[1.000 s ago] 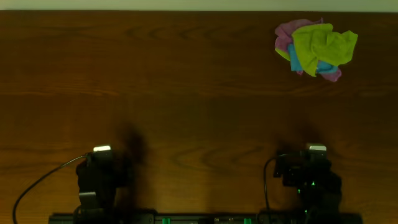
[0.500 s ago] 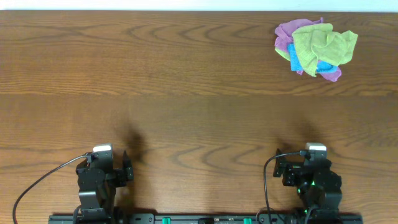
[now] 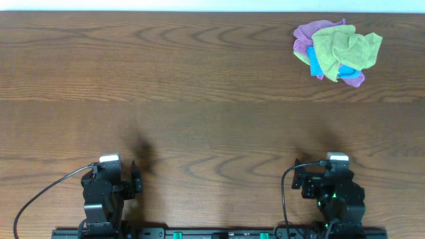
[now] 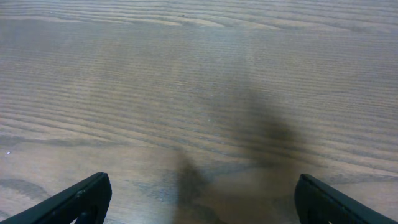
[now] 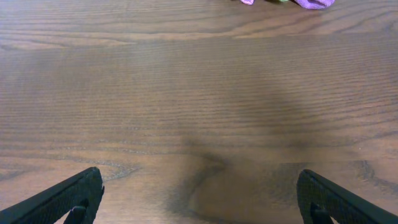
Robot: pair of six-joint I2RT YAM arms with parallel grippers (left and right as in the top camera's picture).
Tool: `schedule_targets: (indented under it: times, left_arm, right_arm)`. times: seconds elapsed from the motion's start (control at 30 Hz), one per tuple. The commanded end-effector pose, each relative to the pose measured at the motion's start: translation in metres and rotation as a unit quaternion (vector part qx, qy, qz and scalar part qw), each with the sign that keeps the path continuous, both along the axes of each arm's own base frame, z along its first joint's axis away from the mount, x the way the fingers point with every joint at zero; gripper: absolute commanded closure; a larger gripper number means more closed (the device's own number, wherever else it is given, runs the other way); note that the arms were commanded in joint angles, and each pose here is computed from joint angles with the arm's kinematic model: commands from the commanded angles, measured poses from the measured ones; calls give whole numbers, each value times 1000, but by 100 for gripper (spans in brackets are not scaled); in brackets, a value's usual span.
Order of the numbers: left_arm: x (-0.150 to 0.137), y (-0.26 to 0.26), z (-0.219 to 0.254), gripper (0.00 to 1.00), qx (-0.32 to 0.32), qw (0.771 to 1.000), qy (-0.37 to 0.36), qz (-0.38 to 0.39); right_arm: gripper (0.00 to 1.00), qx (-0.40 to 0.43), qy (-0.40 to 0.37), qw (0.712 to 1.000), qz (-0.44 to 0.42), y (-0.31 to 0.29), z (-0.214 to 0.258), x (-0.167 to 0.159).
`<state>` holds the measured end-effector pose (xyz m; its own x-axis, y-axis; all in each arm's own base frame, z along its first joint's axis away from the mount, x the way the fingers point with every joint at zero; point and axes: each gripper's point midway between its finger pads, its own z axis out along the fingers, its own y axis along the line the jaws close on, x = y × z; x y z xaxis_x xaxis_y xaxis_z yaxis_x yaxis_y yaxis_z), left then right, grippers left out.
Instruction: Fold the cloth
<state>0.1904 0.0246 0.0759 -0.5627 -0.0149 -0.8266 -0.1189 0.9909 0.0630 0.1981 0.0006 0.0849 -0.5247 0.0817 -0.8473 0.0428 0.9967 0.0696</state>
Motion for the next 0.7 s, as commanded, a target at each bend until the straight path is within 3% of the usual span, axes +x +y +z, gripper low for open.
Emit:
schedule_targets:
  times: [0.0, 0.67]
  left_arm:
    - [-1, 2, -3, 5, -4, 1000, 2, 9]
    - [-1, 2, -4, 5, -4, 1000, 3, 9]
  right_arm:
    - [1, 3, 1, 1000, -1, 1, -3, 0]
    - [1, 12, -1, 1000, -7, 1, 0, 0]
